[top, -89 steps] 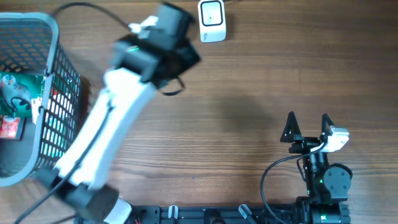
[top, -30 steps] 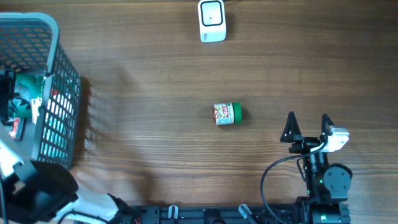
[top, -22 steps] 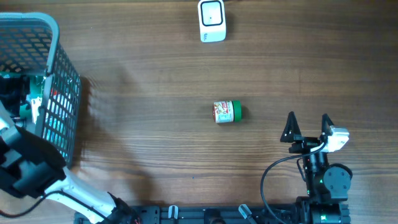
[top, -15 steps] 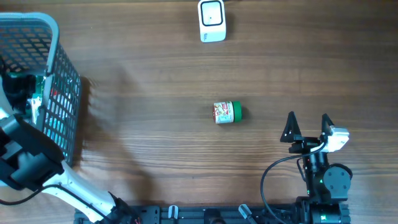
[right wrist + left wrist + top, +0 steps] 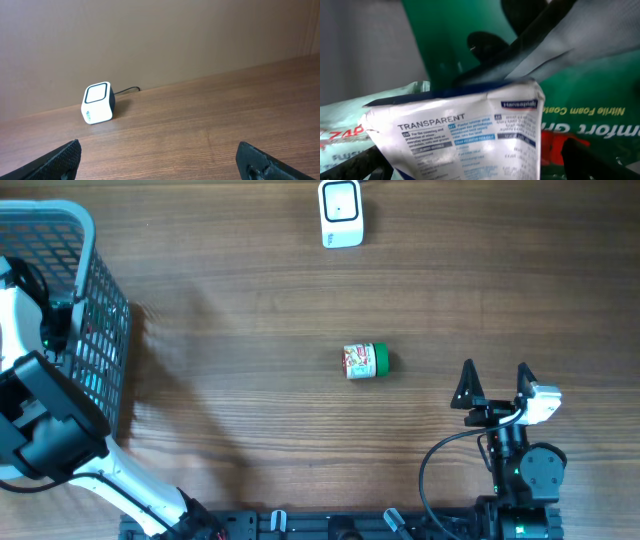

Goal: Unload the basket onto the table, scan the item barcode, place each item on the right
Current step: 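Reach the left gripper back into the basket toward the white box, then grasp the white Hansaplast box and set it beside the jar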

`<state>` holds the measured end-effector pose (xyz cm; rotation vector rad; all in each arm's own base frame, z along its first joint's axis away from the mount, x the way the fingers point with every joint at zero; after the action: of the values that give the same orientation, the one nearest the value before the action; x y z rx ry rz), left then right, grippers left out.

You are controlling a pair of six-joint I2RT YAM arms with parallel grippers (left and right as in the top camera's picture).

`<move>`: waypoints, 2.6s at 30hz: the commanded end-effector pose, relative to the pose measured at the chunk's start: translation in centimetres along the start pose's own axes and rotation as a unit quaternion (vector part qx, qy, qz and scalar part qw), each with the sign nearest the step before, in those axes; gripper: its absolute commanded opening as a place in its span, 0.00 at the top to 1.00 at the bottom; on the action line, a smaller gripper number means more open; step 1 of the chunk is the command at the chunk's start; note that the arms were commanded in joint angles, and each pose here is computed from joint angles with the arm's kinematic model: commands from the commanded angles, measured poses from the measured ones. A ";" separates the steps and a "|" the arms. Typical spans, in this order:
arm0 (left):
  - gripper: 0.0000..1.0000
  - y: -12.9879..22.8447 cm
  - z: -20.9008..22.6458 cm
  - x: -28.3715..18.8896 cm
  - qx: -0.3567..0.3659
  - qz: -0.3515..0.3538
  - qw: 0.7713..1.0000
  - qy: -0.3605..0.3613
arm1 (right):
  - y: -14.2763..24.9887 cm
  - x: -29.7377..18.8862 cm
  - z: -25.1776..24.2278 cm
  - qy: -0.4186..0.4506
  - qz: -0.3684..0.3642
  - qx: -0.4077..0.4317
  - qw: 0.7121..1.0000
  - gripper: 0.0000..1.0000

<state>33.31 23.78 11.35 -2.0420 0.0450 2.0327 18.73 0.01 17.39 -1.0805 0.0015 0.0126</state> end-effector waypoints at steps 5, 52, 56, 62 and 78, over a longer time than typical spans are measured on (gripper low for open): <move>0.00 0.7 0.3 2.0 -0.006 0.003 1.000 -0.004 | 0.0 0.0 0.2 -0.006 -0.002 -0.009 1.000 0.00; 0.38 39.7 -8.7 -14.5 0.497 -0.021 0.853 0.157 | 0.0 0.0 0.2 -0.006 -0.002 -0.009 1.000 0.00; 0.37 44.8 -9.5 -6.9 0.525 -0.001 0.848 0.080 | 0.0 0.0 0.2 -0.006 -0.002 -0.009 1.000 0.00; 0.34 46.6 -9.1 -4.2 0.543 0.003 0.838 0.052 | 0.0 0.0 0.2 -0.006 -0.002 -0.009 1.000 0.00; 0.00 21.3 0.3 -33.4 0.299 -0.275 0.882 0.239 | 0.0 0.0 0.2 -0.005 -0.001 -0.009 1.000 0.00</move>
<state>31.09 -10.58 35.64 -1.7369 0.5200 0.9650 18.73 0.03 17.39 -1.0805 0.0011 0.0133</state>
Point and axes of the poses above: each gripper's point midway between its finger pads, its own x axis out along the fingers, its own z axis along the line the jaws close on, y = z × x, the point moved 6 cm from there along -x, back along the fingers, and after that the axes turned 15 degrees about x, right-handed, at the moved point
